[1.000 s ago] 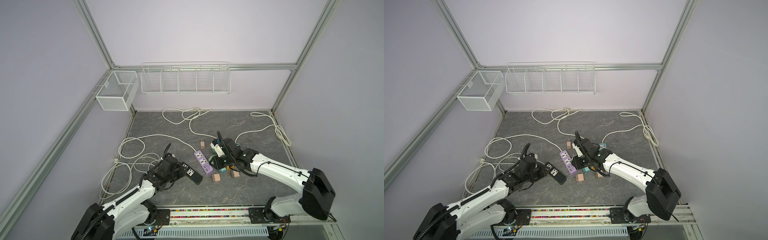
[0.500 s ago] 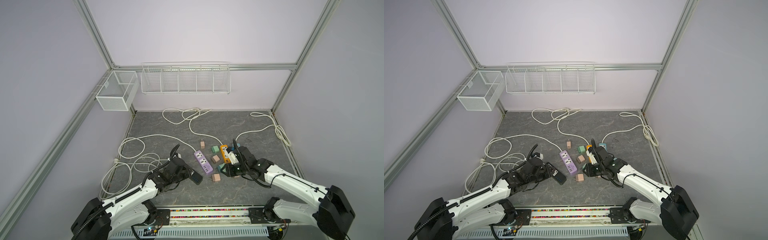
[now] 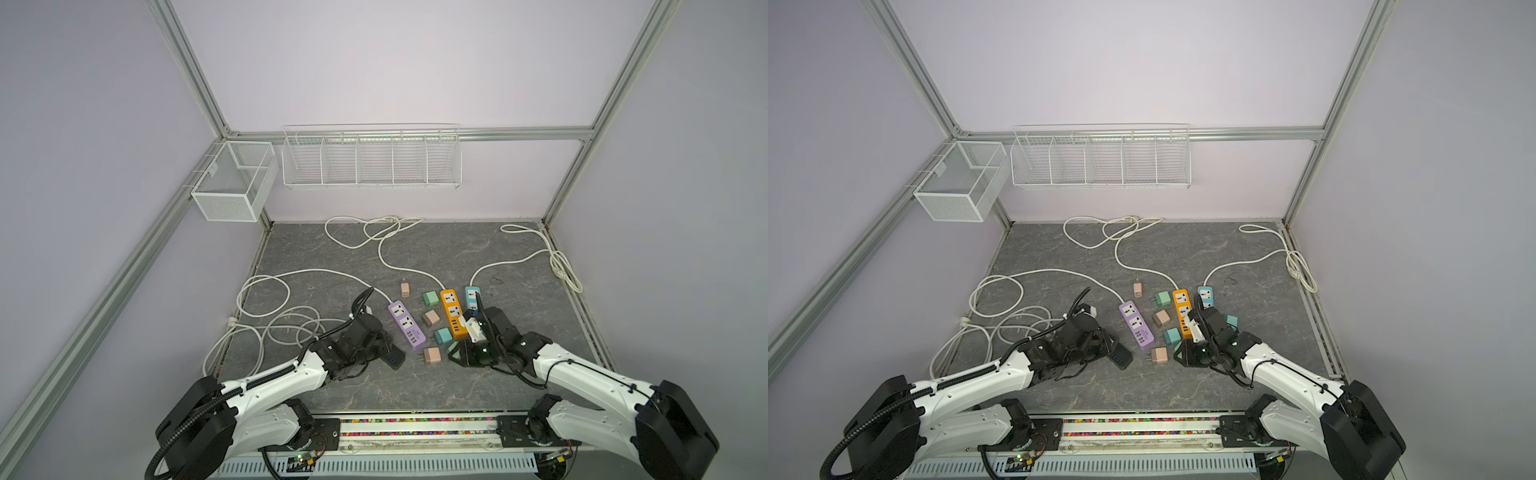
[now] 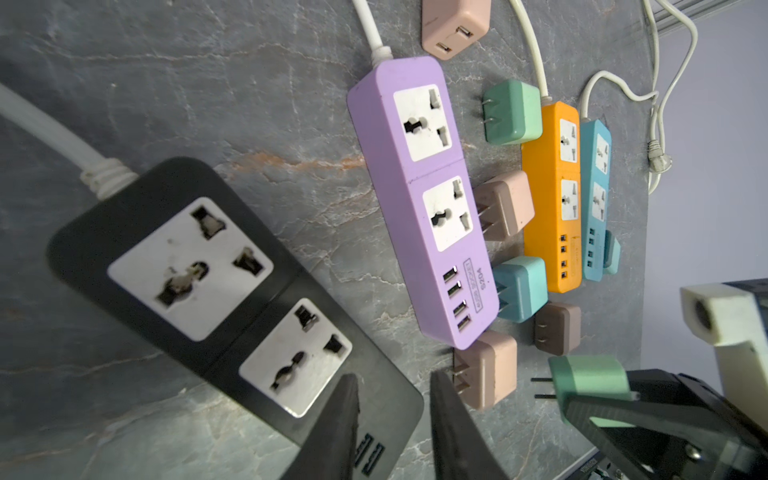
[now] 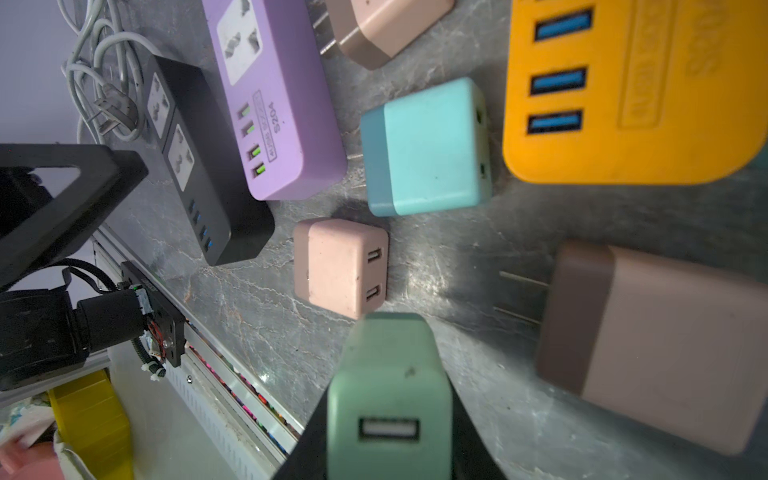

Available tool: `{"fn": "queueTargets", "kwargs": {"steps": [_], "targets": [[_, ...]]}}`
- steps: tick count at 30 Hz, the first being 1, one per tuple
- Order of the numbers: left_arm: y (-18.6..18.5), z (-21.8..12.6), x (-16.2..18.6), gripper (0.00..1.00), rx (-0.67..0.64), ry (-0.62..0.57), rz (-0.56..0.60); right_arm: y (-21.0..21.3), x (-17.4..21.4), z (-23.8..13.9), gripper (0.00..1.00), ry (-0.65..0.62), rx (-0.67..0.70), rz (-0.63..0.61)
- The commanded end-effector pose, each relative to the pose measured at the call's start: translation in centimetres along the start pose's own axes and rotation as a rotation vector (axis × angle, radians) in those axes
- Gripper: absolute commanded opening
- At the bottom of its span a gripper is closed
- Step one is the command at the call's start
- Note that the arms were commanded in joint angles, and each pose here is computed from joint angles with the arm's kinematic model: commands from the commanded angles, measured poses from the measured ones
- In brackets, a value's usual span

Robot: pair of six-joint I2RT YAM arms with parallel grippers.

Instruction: Pull the plug off the socket

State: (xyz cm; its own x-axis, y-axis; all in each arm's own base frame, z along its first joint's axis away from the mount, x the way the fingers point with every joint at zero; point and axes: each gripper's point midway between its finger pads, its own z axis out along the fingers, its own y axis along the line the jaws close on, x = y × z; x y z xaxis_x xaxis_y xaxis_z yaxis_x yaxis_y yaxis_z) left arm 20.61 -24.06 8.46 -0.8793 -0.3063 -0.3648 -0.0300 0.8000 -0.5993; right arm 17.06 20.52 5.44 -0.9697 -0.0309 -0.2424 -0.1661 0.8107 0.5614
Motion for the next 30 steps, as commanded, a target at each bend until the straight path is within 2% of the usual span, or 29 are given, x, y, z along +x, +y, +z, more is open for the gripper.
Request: {"fn": "queueTargets", "kwargs": {"steps": [1, 8, 21, 30], "targets": [[-1.4, -0.2, -0.8, 0.32, 0.021, -0.022, 0.006, 0.2, -0.3, 0.7, 0.23, -0.019, -0.037, 0.035], [-1.2, 0.0, -0.8, 0.32, 0.021, -0.026, 0.005, -0.4, 0.5, 1.9, 0.26, 0.029, -0.034, 0.041], [-1.4, -0.4, -1.1, 0.32, 0.017, -0.036, 0.024, -1.3, 1.0, 1.0, 0.53, 0.025, 0.019, 0.038], [-3.0, -4.5, -5.2, 0.38, 0.039, -0.213, 0.098, -1.5, -0.3, -2.6, 0.75, -0.016, 0.147, -0.035]]}}
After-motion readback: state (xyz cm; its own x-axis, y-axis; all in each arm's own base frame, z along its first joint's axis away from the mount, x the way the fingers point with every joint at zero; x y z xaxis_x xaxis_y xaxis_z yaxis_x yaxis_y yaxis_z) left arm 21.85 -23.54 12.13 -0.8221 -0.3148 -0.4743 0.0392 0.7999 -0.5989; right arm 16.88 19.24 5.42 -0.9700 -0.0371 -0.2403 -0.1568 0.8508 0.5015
